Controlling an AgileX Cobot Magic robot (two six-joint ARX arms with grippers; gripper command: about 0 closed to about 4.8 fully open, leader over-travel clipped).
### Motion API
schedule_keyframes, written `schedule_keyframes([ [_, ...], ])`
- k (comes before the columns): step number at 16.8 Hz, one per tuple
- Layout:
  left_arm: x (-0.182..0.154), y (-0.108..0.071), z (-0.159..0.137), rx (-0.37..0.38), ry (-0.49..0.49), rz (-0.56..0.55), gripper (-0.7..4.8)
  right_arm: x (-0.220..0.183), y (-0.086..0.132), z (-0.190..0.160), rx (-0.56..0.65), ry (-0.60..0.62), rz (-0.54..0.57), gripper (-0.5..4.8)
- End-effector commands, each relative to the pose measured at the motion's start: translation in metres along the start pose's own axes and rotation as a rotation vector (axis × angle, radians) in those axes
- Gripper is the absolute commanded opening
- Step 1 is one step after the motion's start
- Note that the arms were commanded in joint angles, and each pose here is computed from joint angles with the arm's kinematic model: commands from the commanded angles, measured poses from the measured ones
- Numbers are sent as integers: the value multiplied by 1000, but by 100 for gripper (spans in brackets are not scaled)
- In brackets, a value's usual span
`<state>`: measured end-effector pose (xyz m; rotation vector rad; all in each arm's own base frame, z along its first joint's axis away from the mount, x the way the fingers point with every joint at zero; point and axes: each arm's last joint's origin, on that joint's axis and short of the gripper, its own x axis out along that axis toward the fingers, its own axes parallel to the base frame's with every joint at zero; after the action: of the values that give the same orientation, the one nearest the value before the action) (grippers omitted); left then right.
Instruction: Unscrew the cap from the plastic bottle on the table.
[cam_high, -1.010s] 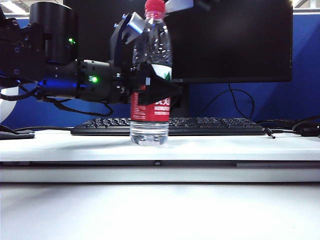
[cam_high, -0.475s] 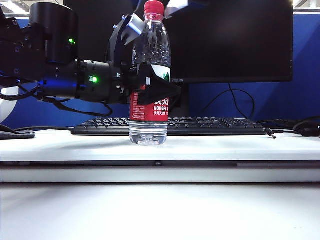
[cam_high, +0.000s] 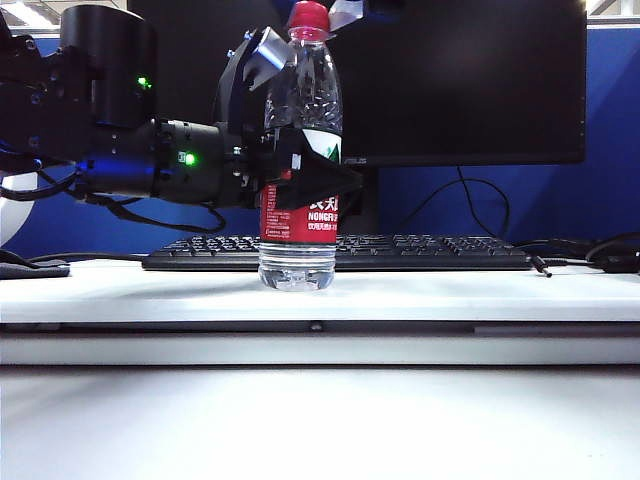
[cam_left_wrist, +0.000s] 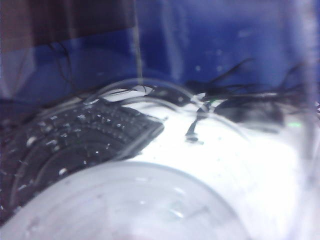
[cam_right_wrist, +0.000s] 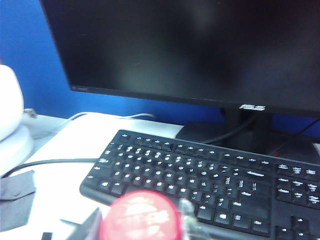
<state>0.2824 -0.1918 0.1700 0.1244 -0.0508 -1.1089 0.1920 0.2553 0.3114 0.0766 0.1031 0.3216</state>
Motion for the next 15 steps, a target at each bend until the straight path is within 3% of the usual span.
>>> schedule_keyframes([
  [1, 0, -1, -2, -6, 14, -8, 296, 0, 0, 4, 19, -23, 3, 163],
  [2, 0, -1, -2, -6, 13, -8, 297, 0, 0, 4, 20, -25, 3, 126],
  [5, 0, -1, -2, -6, 14, -8, 297, 0, 1, 4, 12, -22, 32, 106],
  [9, 0, -1, -2, -6, 14, -9, 296, 3, -5, 3, -70, 37, 196, 103],
  [14, 0, -1, -3, -11, 21, -11, 296, 15, -43, 10, -85, 143, 504, 103],
  [15, 0, -1, -3, -12, 22, -11, 296, 20, -57, 11, -64, 177, 648, 103],
])
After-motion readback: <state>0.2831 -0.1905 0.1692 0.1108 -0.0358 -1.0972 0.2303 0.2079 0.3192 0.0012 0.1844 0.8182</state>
